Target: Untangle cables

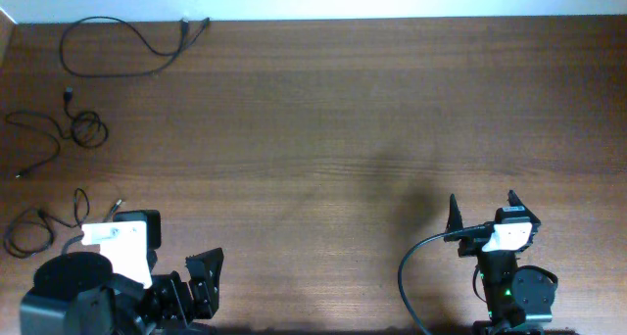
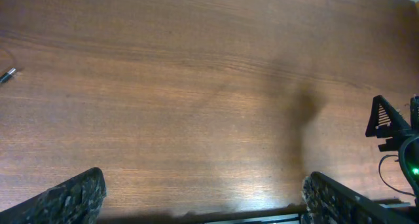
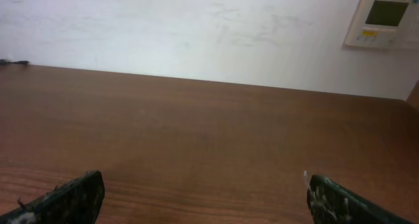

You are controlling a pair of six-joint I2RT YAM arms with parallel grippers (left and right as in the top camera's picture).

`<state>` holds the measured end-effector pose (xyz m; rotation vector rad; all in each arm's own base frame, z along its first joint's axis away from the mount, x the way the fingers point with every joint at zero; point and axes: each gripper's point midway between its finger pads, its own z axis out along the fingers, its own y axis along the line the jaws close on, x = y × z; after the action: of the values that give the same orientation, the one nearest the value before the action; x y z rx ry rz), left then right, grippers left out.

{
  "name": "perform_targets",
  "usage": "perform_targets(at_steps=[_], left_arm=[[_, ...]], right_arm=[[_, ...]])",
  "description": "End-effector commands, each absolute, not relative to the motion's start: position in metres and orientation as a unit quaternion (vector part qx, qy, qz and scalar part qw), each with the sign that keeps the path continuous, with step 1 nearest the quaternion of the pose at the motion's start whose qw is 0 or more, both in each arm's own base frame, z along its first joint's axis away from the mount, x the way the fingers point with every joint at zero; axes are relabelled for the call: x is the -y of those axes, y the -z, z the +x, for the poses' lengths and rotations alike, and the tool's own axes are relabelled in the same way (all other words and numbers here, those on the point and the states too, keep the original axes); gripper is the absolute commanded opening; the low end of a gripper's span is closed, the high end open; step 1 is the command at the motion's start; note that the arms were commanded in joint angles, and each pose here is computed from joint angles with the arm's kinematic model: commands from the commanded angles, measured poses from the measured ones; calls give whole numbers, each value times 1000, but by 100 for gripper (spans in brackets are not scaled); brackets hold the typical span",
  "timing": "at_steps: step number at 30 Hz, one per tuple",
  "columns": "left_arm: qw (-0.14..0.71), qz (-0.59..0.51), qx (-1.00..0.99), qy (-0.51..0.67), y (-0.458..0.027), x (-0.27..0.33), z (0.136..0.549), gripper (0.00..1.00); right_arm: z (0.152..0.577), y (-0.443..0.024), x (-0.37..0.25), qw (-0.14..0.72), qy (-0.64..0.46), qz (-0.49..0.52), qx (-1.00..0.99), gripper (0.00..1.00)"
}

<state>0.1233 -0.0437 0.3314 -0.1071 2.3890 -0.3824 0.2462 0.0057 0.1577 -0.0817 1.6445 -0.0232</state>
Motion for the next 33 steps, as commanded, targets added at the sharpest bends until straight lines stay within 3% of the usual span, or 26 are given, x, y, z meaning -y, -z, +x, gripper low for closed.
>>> perform_targets(at_steps=[1, 33], left_arm=[[354, -46, -923, 146, -331, 42, 123, 99], [341, -51, -929, 132, -325, 37, 118, 99]], right_arm=[[246, -154, -1, 676, 20, -29, -736, 99], [246, -156, 0, 679, 4, -8, -734, 98]])
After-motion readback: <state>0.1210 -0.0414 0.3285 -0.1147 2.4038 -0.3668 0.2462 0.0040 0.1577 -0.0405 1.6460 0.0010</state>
